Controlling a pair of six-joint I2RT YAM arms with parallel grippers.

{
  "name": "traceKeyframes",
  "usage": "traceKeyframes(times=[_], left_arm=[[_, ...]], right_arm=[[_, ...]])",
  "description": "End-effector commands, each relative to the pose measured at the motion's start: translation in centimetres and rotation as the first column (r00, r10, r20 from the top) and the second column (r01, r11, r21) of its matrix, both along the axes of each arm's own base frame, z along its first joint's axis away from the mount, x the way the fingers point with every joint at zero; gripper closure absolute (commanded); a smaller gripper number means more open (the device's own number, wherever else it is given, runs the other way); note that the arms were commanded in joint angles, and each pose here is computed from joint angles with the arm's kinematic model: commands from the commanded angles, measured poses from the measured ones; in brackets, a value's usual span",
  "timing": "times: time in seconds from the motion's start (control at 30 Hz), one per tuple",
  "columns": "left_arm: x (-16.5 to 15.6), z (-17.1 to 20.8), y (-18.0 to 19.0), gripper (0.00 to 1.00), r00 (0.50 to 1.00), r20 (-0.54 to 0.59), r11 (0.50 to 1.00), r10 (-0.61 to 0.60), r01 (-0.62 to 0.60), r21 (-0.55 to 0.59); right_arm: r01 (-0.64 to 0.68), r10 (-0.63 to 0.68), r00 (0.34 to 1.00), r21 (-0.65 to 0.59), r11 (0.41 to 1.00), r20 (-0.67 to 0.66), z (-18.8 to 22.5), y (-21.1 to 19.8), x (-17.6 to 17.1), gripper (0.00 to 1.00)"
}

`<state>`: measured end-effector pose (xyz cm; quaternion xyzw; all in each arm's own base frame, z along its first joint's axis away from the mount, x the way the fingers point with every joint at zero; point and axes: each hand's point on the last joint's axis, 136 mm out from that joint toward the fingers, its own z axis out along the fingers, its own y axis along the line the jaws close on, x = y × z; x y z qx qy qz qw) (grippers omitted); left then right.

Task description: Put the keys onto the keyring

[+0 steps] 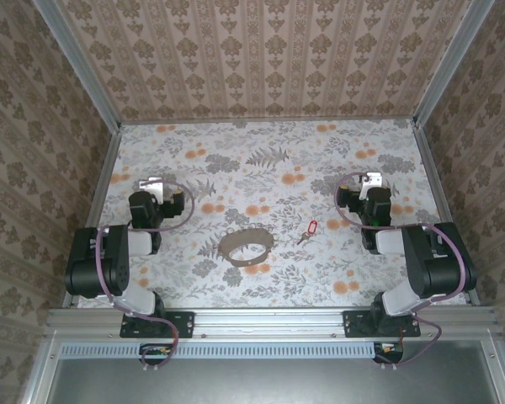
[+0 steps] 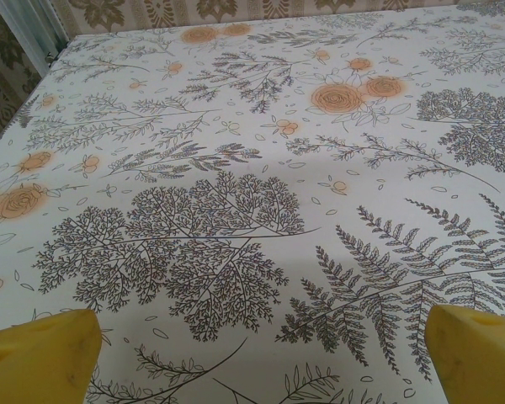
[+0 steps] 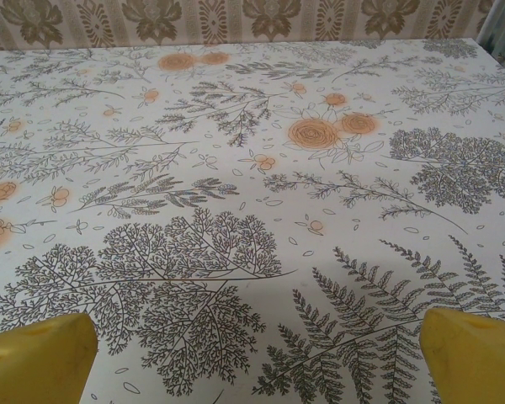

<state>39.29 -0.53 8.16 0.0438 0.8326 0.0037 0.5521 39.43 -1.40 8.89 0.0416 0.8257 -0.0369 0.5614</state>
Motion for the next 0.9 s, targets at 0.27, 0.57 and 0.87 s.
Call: traceKeyframes(times=[0.27, 0.57, 0.87], left_arm=[[0.63, 1.11, 0.0, 0.0, 1.0, 0.03, 1.0, -0.008, 0.008, 0.001], [0.65, 1.15, 0.0, 0.0, 0.999, 0.031, 1.0, -0.009, 0.009, 0.001], [0.64, 1.12, 0.01, 0.0, 1.0, 0.031, 1.0, -0.008, 0.008, 0.001]], right_arm=[[0.003, -0.004, 1.0, 0.021, 1.0, 0.028, 0.88, -0.01, 0.54, 0.0], [0.004, -0.005, 1.0, 0.021, 1.0, 0.027, 0.83, -0.04, 0.5, 0.0], [0.005, -0.005, 1.0, 0.02, 1.0, 0.031, 0.94, -0.04, 0.49, 0.0]])
